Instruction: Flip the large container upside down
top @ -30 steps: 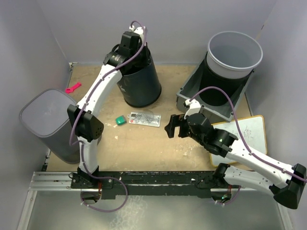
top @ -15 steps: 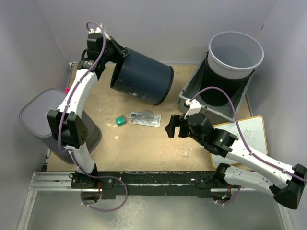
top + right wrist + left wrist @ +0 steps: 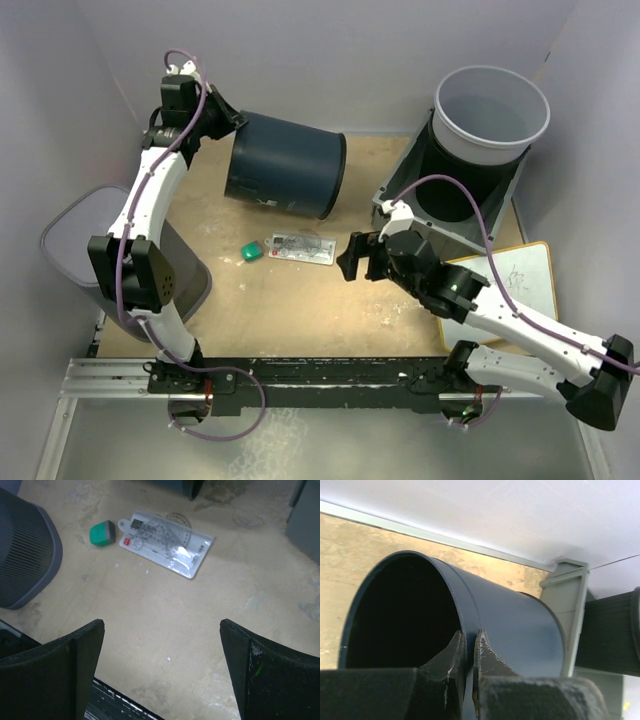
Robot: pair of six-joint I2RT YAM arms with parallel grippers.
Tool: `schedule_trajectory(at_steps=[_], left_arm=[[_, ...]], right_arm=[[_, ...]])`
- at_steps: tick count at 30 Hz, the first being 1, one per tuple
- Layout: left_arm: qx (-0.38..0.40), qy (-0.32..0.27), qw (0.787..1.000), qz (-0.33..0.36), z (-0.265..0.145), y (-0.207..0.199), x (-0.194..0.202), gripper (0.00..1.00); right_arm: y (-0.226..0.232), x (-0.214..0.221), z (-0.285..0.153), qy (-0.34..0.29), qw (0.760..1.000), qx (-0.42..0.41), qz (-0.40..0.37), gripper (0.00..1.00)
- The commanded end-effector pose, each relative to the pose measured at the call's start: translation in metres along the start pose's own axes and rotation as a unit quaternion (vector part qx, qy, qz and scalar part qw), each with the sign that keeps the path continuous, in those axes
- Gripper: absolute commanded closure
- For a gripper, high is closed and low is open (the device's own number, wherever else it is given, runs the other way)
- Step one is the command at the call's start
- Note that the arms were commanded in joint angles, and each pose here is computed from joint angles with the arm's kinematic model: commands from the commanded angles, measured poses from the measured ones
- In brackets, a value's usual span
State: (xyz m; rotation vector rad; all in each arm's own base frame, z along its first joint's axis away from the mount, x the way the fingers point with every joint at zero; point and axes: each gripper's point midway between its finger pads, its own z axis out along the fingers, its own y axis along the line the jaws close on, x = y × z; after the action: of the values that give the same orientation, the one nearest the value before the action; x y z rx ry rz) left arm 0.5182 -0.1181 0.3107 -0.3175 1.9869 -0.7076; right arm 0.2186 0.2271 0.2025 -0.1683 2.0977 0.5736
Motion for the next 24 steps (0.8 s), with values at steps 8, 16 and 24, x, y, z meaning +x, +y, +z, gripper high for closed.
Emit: schedule_trajectory(at_steps=[8,16,24], left_arm=[[-0.142,0.097,0.978,0.118,-0.009,0.083,0.051,0.85],[-0.179,0.124,0.968,0.124,-0.017,0.104,0.069,0.63],[-0.183,0.119,0.969,0.118,-0.02,0.106,0.071,0.63]], right_arm=[[0.038,-0.105,0.047,-0.071,0.992,-0.078,0.062,0.0],[0.047,-0.137,0.096,-0.069,0.989,-0.104,0.077,0.02],[0.032,-0.154,0.128,-0.094,0.99,-0.077,0.068,0.04]])
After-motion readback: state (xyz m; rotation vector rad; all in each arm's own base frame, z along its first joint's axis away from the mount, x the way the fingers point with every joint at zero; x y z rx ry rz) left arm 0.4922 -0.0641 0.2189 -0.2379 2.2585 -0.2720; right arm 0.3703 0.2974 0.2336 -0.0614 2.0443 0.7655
